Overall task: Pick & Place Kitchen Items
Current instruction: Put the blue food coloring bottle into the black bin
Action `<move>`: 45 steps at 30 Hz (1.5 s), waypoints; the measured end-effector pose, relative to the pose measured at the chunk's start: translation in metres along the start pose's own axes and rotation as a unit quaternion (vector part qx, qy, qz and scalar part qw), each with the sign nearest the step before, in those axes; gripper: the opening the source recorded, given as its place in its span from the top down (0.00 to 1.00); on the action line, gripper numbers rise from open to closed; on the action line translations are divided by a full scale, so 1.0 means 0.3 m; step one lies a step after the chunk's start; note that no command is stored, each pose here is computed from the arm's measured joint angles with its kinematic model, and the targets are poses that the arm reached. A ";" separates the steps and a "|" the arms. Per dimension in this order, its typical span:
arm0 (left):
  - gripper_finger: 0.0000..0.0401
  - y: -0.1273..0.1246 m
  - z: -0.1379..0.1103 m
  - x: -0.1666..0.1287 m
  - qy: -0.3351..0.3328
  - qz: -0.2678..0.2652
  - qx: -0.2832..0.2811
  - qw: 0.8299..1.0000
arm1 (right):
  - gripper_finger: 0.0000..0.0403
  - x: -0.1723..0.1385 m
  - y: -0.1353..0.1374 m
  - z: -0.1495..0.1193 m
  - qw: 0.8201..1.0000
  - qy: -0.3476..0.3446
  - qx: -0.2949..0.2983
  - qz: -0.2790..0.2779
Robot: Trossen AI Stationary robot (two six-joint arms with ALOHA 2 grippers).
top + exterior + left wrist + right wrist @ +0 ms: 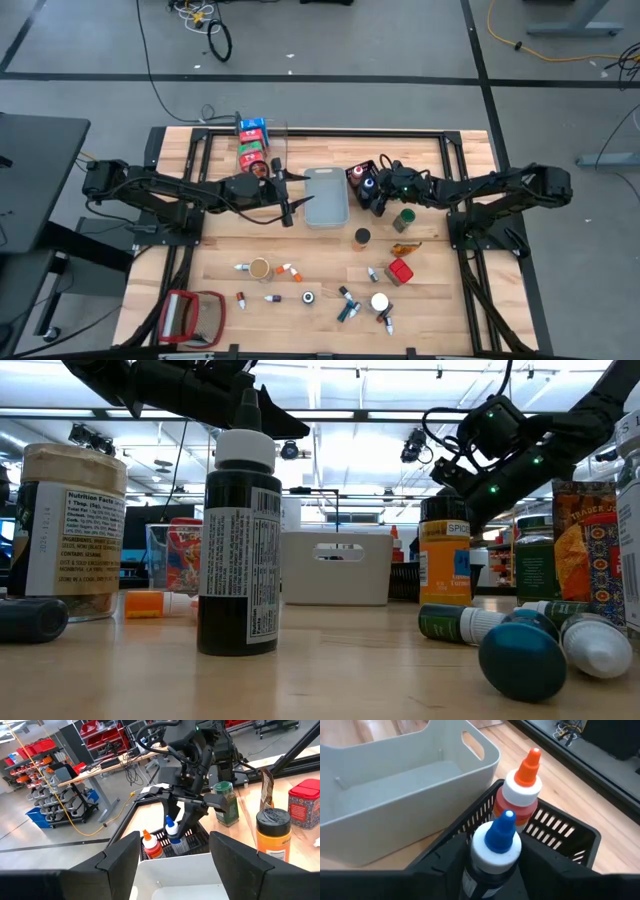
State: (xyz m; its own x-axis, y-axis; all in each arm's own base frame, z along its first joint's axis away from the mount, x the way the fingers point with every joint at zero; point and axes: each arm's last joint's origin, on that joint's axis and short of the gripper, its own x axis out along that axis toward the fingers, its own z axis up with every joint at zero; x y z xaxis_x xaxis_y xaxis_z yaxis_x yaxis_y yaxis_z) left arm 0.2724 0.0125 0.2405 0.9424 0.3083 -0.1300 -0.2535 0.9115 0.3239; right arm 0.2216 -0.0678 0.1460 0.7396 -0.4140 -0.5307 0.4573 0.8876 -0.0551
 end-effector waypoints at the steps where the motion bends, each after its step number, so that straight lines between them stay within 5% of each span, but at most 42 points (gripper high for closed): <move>1: 0.38 0.000 0.000 0.000 0.000 0.000 0.000 1.000 | 0.60 0.000 0.000 0.000 1.000 0.000 0.000 0.000; 10: 0.38 0.000 0.000 0.000 0.000 0.000 0.000 1.000 | 0.67 -0.019 -0.003 0.015 1.000 -0.012 -0.008 -0.001; 24: 0.38 0.000 0.000 0.000 -0.001 0.000 0.000 1.000 | 0.68 -0.060 -0.041 0.065 0.985 -0.079 0.039 -0.146; 45: 0.38 0.000 0.001 0.000 -0.002 -0.002 0.000 1.000 | 0.67 0.099 -0.068 -0.008 0.987 -0.066 0.066 -0.130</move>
State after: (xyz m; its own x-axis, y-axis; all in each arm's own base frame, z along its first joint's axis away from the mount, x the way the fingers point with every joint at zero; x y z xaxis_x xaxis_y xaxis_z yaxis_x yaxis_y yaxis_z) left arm 0.2725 0.0124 0.2407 0.9440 0.3040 -0.1283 -0.2501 0.9129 0.3225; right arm 0.2330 -0.0977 0.1291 0.6421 -0.6551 -0.3981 0.6944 0.7171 -0.0600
